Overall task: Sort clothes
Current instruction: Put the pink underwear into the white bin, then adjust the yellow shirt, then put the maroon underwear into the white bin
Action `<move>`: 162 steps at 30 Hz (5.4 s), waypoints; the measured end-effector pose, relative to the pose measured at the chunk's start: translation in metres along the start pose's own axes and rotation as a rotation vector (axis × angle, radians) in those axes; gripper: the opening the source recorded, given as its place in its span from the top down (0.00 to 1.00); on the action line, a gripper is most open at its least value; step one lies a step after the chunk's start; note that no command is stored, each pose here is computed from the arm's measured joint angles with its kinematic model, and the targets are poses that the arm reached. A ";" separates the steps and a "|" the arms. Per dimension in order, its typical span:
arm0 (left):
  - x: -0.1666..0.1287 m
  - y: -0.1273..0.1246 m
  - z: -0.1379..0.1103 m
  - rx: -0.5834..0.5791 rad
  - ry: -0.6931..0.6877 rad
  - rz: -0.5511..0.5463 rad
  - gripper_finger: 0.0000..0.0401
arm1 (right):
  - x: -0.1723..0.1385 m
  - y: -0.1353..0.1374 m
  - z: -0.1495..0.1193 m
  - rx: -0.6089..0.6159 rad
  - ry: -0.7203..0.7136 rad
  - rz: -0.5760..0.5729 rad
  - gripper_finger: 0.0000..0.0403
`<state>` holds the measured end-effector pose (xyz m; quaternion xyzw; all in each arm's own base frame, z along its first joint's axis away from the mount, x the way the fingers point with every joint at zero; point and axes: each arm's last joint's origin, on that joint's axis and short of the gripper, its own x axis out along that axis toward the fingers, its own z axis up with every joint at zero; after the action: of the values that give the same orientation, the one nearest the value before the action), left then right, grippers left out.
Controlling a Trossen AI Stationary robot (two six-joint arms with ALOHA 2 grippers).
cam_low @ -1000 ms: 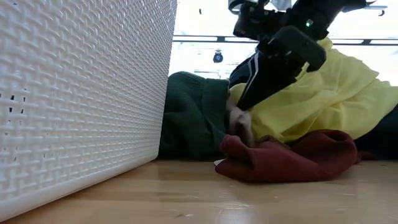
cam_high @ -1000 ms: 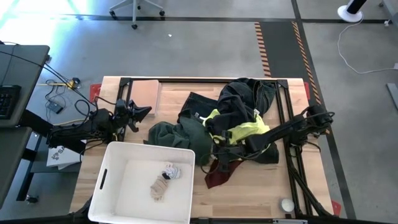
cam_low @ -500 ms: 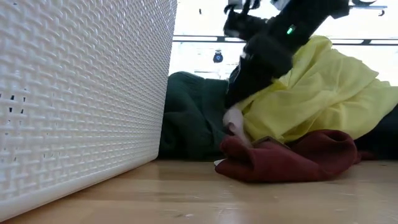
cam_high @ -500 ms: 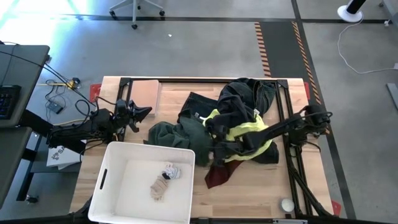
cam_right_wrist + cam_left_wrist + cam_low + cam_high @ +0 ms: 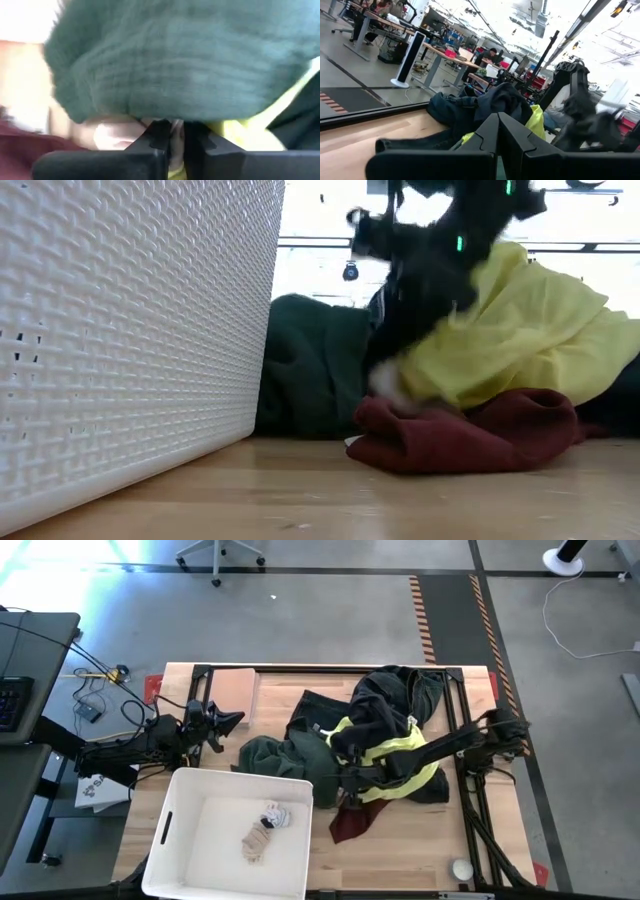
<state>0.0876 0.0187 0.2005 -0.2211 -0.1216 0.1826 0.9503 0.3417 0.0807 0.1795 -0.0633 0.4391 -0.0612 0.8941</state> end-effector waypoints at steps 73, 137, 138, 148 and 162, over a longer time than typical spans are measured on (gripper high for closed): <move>0.000 0.000 -0.001 0.027 0.007 0.002 0.99 | -0.127 -0.008 0.156 -0.359 -0.806 0.294 0.57; 0.000 0.002 -0.003 0.037 0.033 0.014 0.99 | -0.123 -0.050 0.016 0.100 -0.122 -0.362 0.57; 0.000 0.002 -0.003 0.037 0.033 0.014 0.99 | -0.119 -0.040 0.012 0.083 -0.117 -0.284 0.57; 0.000 0.002 -0.004 0.038 0.034 0.016 0.99 | -0.064 0.032 -0.045 0.076 -0.057 0.195 0.57; 0.000 0.002 -0.004 0.041 0.041 0.022 0.99 | 0.009 0.055 -0.088 0.052 0.200 0.177 0.58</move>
<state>0.0883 0.0189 0.1958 -0.2067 -0.0959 0.1910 0.9548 0.2810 0.1278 0.1099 0.0054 0.5282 0.0003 0.8491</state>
